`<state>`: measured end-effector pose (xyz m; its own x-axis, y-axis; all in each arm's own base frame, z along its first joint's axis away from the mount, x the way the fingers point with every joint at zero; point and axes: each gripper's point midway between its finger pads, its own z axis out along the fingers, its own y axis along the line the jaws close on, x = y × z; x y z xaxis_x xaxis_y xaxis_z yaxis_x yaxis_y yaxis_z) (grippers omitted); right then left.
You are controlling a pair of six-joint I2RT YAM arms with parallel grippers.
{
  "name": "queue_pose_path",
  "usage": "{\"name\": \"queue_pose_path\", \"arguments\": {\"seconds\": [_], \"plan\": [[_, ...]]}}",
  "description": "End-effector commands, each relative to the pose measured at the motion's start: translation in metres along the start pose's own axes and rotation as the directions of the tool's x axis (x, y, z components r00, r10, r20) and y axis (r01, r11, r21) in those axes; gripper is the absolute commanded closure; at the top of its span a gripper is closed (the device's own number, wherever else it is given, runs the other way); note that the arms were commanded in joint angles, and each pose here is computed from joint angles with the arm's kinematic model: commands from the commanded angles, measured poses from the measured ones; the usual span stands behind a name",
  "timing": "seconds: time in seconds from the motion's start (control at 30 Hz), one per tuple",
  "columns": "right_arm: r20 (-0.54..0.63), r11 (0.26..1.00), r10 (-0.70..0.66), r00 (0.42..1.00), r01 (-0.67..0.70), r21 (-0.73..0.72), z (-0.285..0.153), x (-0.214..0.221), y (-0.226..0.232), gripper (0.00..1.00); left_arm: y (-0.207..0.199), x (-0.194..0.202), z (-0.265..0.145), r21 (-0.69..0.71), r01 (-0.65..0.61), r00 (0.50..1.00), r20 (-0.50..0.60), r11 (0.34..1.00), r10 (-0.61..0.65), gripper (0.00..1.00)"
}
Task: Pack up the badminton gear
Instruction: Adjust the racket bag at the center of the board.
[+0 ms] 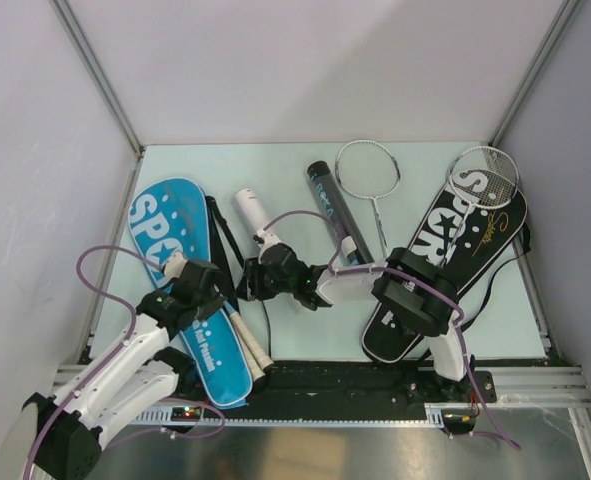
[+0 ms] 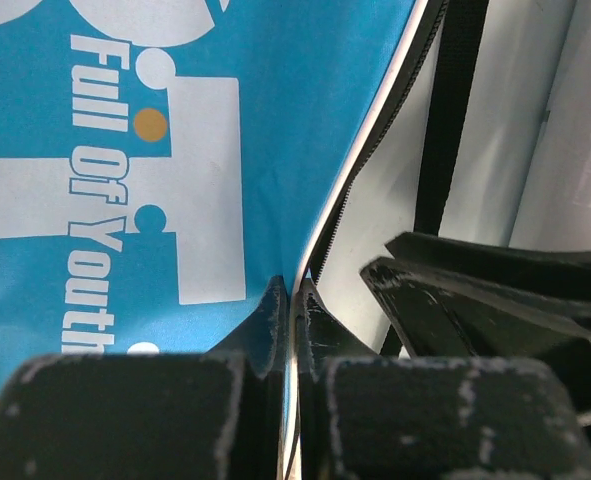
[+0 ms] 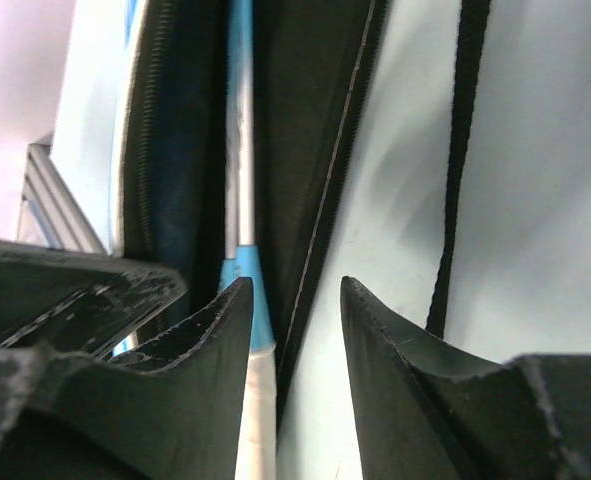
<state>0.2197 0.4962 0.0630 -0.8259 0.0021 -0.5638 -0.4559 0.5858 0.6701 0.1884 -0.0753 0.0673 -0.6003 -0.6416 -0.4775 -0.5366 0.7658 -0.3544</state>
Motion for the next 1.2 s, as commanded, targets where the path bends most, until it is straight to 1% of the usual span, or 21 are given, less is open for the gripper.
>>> {"name": "queue_pose_path", "arguments": {"seconds": [0.0, 0.3, 0.4, 0.47, 0.53, 0.57, 0.6, 0.63, 0.7, 0.77, 0.87, 0.97, 1.07, 1.17], "plan": [[0.024, 0.997, -0.028, 0.999, 0.026, 0.071, 0.019, -0.004, -0.009, 0.54, -0.010, 0.000, -0.001, 0.055, 0.048, 0.999, 0.003, 0.997, -0.048, 1.00], [-0.022, 0.991, -0.053, 0.998, 0.055, 0.126, 0.048, 0.021, -0.008, 0.54, -0.013, -0.006, -0.008, 0.111, 0.069, 0.996, 0.041, 0.991, -0.074, 1.00], [-0.040, 0.990, -0.044, 0.998, 0.049, 0.133, 0.055, 0.030, -0.009, 0.57, -0.013, -0.006, -0.007, 0.111, 0.069, 0.996, 0.040, 0.991, -0.074, 1.00], [-0.044, 0.989, -0.031, 0.999, 0.037, 0.141, 0.057, 0.032, -0.013, 0.63, -0.013, -0.005, -0.006, 0.112, 0.067, 0.997, 0.040, 0.991, -0.072, 1.00], [-0.041, 0.989, -0.027, 0.999, 0.032, 0.146, 0.058, 0.030, -0.016, 0.75, -0.013, -0.006, -0.006, 0.114, 0.063, 0.997, 0.045, 0.991, -0.068, 1.00], [-0.039, 0.989, -0.027, 0.999, 0.033, 0.144, 0.058, 0.028, -0.016, 0.86, -0.013, -0.007, -0.007, 0.115, 0.062, 0.996, 0.050, 0.991, -0.068, 1.00], [-0.034, 0.989, -0.029, 0.999, 0.033, 0.141, 0.057, 0.024, -0.018, 0.93, -0.013, -0.008, -0.007, 0.117, 0.062, 0.996, 0.056, 0.991, -0.069, 1.00], [-0.028, 0.990, -0.033, 0.999, 0.036, 0.136, 0.056, 0.019, -0.017, 0.96, -0.013, -0.009, -0.007, 0.118, 0.063, 0.996, 0.060, 0.991, -0.071, 1.00], [-0.006, 0.991, -0.039, 0.999, 0.039, 0.130, 0.050, 0.005, -0.017, 0.99, -0.014, -0.012, -0.008, 0.121, 0.063, 0.995, 0.072, 0.991, -0.073, 1.00], [0.027, 0.990, -0.052, 0.998, 0.048, 0.133, 0.040, -0.013, -0.018, 1.00, -0.015, -0.016, -0.009, 0.124, 0.060, 0.994, 0.087, 0.990, -0.071, 1.00], [0.087, 0.980, -0.118, 0.989, 0.101, 0.172, 0.022, -0.043, -0.020, 1.00, -0.019, -0.023, -0.012, 0.127, 0.047, 0.992, 0.113, 0.991, -0.062, 1.00], [0.148, 0.971, -0.178, 0.973, 0.149, 0.186, 0.003, -0.074, -0.009, 1.00, -0.029, -0.037, -0.018, 0.144, 0.020, 0.987, 0.157, 0.989, -0.043, 1.00], [0.188, 0.964, -0.226, 0.956, 0.192, 0.182, -0.012, -0.093, 0.004, 1.00, -0.041, -0.050, -0.027, 0.171, -0.024, 0.982, 0.191, 0.985, -0.009, 1.00], [0.211, 0.960, -0.255, 0.944, 0.220, 0.173, -0.023, -0.105, 0.015, 1.00, -0.050, -0.061, -0.037, 0.199, -0.044, 0.974, 0.225, 0.979, -0.002, 1.00]]}}
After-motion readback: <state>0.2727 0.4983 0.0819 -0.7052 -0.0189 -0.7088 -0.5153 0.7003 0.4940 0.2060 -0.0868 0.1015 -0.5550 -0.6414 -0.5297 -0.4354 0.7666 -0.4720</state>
